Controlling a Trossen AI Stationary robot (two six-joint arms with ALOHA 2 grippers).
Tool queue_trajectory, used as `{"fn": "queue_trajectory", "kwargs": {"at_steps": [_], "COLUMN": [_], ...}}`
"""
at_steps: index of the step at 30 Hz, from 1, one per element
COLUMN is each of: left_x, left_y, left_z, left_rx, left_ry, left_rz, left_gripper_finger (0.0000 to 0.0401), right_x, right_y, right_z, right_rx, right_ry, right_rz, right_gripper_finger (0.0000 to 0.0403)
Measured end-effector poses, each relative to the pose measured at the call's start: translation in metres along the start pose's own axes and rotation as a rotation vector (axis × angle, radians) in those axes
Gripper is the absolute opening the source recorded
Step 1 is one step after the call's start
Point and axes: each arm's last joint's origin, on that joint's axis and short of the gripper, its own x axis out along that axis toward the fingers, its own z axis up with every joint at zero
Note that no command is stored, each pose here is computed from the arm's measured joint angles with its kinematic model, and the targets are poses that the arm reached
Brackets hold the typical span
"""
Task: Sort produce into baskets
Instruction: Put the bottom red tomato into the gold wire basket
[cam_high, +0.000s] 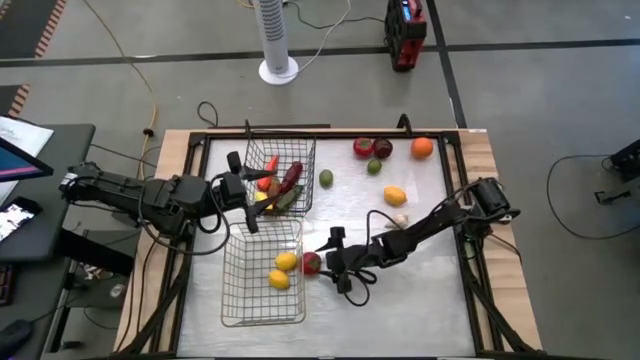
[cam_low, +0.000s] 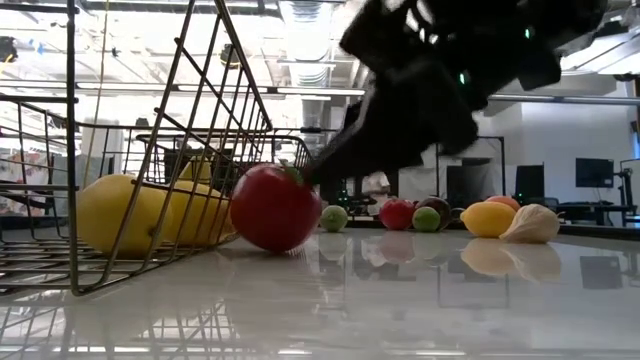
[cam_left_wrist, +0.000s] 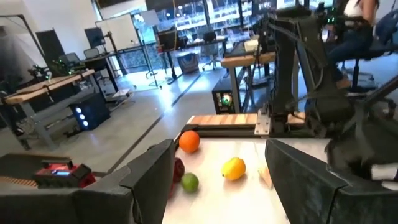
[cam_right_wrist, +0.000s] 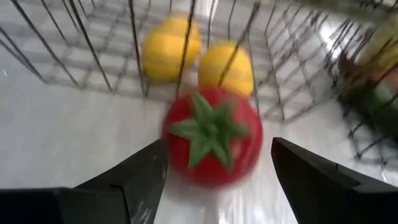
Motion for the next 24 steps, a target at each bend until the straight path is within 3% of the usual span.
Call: {"fn": "queue_trajectory", "kwargs": {"at_steps": [11, 19, 24], "left_x": [0.0, 0.0, 0.0], "left_y": [0.0, 0.0, 0.0], "left_z": [0.0, 0.0, 0.0], "left_rx": [0.006, 0.006, 0.008], "left_ry": [0.0, 0.0, 0.0], "left_rz": [0.003, 0.003, 0.004], "left_gripper_finger": [0.0242, 0.0242, 0.0242], "right_x": [-0.002, 0.002, 0.004], "right_y": [-0.004, -0.017, -0.024], "right_z": [0.009, 0.002, 0.002], "right_rx": [0.039, 0.022, 0.075], "right_ry": [-0.065, 0.0, -0.006], "right_rz": [0.0, 0.002, 0.032], "right_gripper_finger": [0.0313, 0.0392, 0.0394]}}
